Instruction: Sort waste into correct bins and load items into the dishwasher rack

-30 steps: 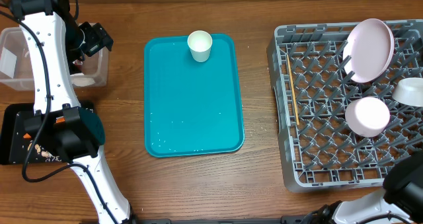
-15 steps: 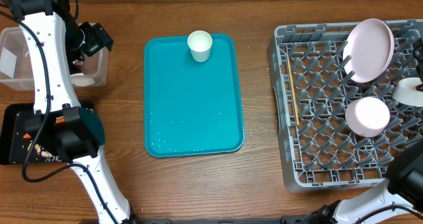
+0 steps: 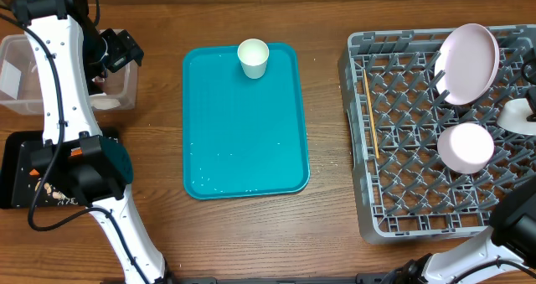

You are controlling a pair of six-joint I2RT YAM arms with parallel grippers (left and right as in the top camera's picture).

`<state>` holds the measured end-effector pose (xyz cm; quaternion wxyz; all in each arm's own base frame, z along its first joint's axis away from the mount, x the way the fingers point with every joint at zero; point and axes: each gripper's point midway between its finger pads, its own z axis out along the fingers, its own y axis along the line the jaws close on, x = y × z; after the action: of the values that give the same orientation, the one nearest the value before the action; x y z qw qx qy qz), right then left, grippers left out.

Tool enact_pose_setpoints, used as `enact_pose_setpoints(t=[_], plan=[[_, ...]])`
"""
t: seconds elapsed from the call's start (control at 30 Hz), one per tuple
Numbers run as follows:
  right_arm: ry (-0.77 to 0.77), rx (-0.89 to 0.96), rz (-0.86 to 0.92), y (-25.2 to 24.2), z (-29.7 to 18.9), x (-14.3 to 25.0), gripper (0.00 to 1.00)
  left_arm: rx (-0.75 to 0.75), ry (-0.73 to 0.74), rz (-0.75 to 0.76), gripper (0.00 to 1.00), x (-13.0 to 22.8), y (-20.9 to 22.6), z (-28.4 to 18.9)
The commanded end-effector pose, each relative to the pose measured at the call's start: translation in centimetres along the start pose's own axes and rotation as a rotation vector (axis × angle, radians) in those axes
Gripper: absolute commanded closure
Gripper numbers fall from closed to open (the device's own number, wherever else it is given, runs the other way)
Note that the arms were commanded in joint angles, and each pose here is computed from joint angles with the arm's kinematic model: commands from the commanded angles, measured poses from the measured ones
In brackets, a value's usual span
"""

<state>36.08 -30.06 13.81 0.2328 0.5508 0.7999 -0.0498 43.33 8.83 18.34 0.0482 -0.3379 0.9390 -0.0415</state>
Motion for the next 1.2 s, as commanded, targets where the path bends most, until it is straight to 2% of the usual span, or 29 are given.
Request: enact_pose_setpoints(t=[0.0, 0.47, 0.77, 0.87, 0.93, 1.0, 1.03, 1.1, 1.13, 1.17], plan=[[-0.027, -0.014, -0.039, 0.5, -0.1, -0.8, 0.96, 0.005, -0.009, 0.034, 0.0, 0.4, -0.2, -0.7], [0.029, 0.055, -0.028, -0.7, 1.8, 0.4, 0.96, 0.005, -0.009, 0.034, 0.0, 0.4, -0.2, -0.7], [0.01, 0.092, 0.018, -0.7, -3.0, -1.7, 0.96, 0.006, -0.012, 0.033, 0.0, 0.3, -0.2, -0.7], [0.018, -0.013, 0.022, 1.4, -5.9, -2.3, 0.96, 0.006, -0.01, 0.032, 0.0, 0.3, -0.2, -0.7], [0.051, -0.15, -0.006, 3.8, -8.2, -2.1, 0.95, 0.006, -0.009, 0.032, 0.0, 0.4, -0.2, -0.7], [0.116, -0.379, -0.093, 7.4, -11.4, -0.8, 0.85, 0.006, -0.01, 0.032, 0.0, 0.4, -0.2, -0.7], [0.153, -0.513, -0.149, 9.2, -13.3, 0.1, 0.75, 0.006, -0.01, 0.032, 0.0, 0.4, -0.2, -0.7], [0.223, -0.763, -0.248, 12.2, -17.2, 2.2, 0.5, 0.012, -0.008, 0.03, 0.0, 0.4, -0.3, -0.7], [0.262, -0.876, -0.292, 13.3, -19.2, 3.5, 0.29, 0.031, 0.004, 0.016, 0.0, 0.6, -0.7, -0.7], [0.29, -0.937, -0.323, 14.0, -20.3, 4.5, 0.16, 0.069, 0.023, 0.009, 0.0, 0.9, -1.3, -0.8]])
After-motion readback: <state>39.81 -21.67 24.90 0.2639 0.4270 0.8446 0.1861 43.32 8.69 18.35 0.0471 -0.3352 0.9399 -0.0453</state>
